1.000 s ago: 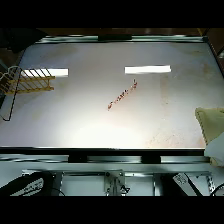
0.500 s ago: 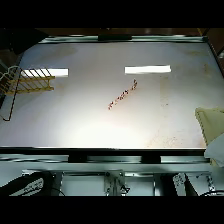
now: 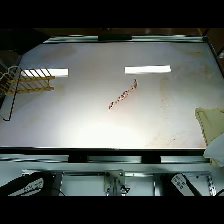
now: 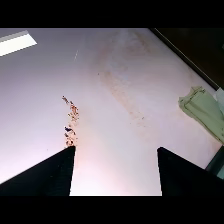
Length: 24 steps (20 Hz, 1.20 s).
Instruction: Fold the shirts.
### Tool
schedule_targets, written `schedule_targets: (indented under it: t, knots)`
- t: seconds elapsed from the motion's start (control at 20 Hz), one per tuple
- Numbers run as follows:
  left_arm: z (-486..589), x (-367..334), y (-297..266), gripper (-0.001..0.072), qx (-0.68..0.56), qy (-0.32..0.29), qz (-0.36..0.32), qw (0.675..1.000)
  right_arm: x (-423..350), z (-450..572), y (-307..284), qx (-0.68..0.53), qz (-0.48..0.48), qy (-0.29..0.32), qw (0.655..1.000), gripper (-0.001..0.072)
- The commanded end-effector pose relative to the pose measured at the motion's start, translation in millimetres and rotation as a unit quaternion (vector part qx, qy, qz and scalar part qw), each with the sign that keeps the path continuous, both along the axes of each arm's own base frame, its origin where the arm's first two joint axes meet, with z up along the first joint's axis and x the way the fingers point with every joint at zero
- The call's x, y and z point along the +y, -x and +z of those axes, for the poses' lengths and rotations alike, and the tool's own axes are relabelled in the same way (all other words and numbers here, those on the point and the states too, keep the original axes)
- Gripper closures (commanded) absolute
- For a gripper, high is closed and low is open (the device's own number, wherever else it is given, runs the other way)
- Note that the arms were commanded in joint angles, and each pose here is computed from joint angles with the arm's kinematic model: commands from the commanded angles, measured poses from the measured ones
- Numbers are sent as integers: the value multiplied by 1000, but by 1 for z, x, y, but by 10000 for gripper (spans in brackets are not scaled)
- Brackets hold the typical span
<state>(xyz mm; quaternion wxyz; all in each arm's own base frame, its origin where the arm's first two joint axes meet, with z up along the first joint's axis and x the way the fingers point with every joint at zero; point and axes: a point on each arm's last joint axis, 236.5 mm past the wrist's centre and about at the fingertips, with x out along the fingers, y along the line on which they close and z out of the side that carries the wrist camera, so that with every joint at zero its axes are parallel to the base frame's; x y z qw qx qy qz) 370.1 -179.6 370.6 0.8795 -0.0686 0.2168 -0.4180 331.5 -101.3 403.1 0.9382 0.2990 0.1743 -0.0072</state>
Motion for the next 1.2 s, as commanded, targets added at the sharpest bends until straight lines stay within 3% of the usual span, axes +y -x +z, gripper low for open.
schedule_targets:
  t: [0.0, 0.15, 0.25, 0.3, 0.35, 0.4, 0.55, 0.75, 1.15]
  knots:
    - [-27, 26, -20, 111, 7, -68, 52, 996, 99, -57, -51, 81, 188, -14, 979, 171]
    - [-99, 74, -47, 111, 114, -168, 151, 967, 176, -151, -94, 202, 240, 130, 941, 164]
    - [-160, 80, -41, 111, 229, -219, 159, 935, 230, -211, -107, 261, 283, 195, 902, 163]
    - [-191, 76, -33, 111, 285, -249, 146, 914, 253, -243, -107, 299, 304, 205, 881, 161]
    - [-216, 73, -26, 111, 327, -277, 136, 893, 270, -272, -103, 333, 328, 207, 860, 84]
    - [-238, 67, -21, 111, 359, -303, 125, 874, 279, -298, -97, 368, 347, 208, 837, 60]
    - [-273, 43, -24, 111, 374, -343, 95, 856, 275, -348, -83, 442, 379, 227, 780, 62]
    - [-288, 16, -46, 111, 344, -335, 89, 873, 272, -357, -81, 457, 379, 227, 772, 62]
    - [-297, 15, -48, 110, 352, -339, 87, 868, 272, -357, -81, 457, 379, 227, 772, 62]
